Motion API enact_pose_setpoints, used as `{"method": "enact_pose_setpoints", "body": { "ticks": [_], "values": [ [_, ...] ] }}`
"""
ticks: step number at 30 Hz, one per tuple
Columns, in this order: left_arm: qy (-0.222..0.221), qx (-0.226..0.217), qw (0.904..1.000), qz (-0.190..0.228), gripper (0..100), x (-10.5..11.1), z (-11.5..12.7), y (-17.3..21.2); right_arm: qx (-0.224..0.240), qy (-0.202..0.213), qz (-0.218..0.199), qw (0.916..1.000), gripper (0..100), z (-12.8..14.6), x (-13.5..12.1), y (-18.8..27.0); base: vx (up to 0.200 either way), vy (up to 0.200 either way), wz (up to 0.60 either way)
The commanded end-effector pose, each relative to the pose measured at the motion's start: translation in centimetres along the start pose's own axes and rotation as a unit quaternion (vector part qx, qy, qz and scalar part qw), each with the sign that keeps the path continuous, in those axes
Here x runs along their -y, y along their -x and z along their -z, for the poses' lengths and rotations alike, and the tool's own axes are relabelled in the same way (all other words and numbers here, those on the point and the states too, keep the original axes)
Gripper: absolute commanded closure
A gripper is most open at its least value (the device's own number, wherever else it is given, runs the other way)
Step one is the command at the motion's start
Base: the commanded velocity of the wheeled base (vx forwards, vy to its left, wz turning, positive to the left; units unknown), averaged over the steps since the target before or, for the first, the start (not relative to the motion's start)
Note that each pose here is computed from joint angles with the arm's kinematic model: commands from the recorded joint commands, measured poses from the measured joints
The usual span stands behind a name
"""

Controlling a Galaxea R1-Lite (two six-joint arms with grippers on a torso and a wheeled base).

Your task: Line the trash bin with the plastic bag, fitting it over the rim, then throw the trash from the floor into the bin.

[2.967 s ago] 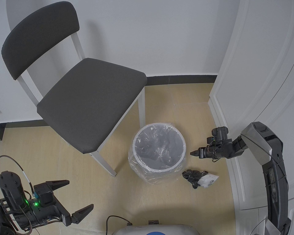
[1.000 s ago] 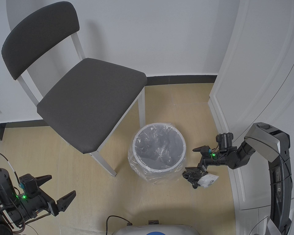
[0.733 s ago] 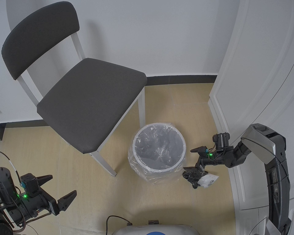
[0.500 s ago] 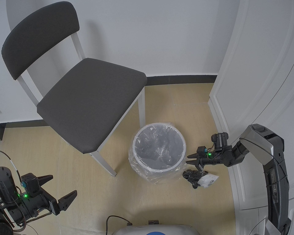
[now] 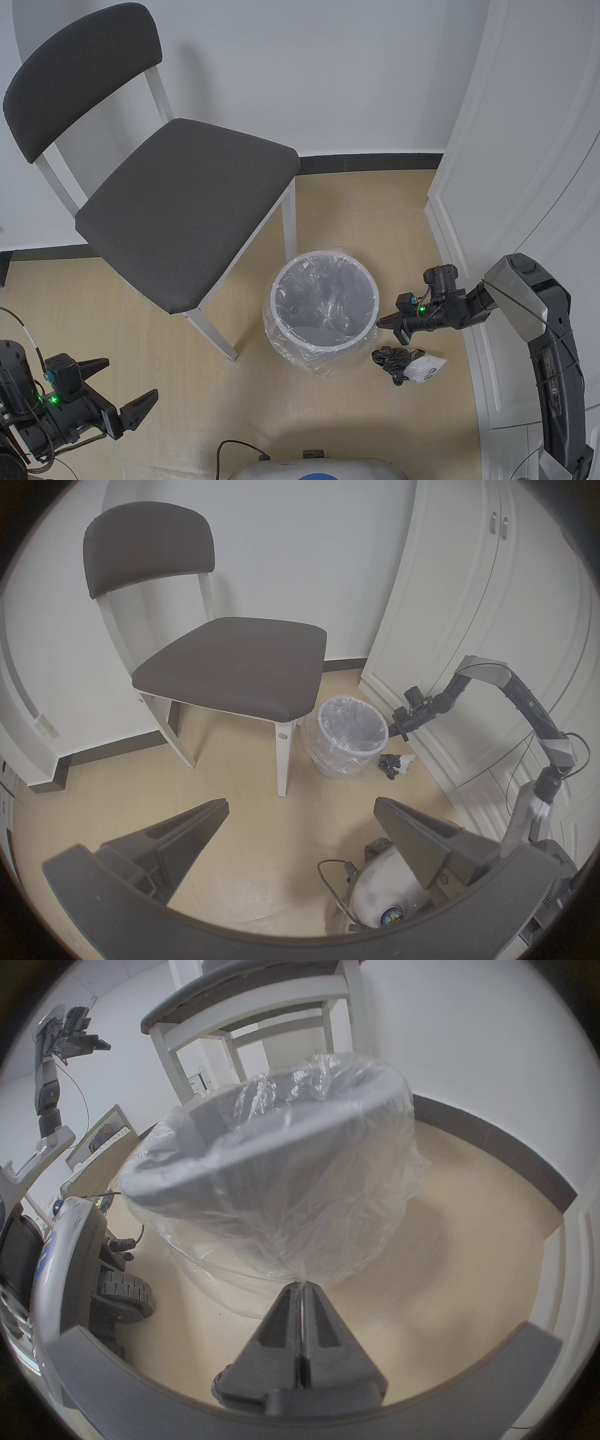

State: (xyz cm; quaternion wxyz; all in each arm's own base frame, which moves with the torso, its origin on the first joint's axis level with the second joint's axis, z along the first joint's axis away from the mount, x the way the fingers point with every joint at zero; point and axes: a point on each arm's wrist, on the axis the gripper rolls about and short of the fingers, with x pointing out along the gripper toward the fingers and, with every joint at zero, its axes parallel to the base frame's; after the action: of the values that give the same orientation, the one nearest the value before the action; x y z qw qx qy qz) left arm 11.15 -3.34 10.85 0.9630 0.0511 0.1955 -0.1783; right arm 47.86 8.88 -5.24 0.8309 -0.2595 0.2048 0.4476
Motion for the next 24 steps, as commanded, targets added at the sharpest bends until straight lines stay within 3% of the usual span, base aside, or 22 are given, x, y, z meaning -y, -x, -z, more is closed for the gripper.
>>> {"method": "enact_pose_setpoints", "body": {
  "ticks": [1,10,11,24],
  "values": [
    [0.000,-0.006,1.0000,0.000,0,0.0,0.1,-0.1,-0.005,-0.006,-0.005,1.0000,100,1.3,0.3,-1.8,0.000,0.000,0.00],
    [0.000,-0.007,1.0000,0.000,0,0.0,0.2,-0.1,-0.011,-0.012,-0.011,0.9998,100,1.4,0.7,-2.2,0.000,0.000,0.00],
    [0.000,-0.007,1.0000,0.000,0,0.0,0.2,-0.2,-0.011,-0.012,-0.011,0.9998,0,1.4,0.7,-2.2,0.000,0.000,0.00],
    [0.002,-0.013,0.9999,0.000,0,0.0,0.4,-0.1,-0.019,-0.030,-0.002,0.9994,0,1.2,1.3,1.2,0.000,0.000,0.00]
  ]
}}
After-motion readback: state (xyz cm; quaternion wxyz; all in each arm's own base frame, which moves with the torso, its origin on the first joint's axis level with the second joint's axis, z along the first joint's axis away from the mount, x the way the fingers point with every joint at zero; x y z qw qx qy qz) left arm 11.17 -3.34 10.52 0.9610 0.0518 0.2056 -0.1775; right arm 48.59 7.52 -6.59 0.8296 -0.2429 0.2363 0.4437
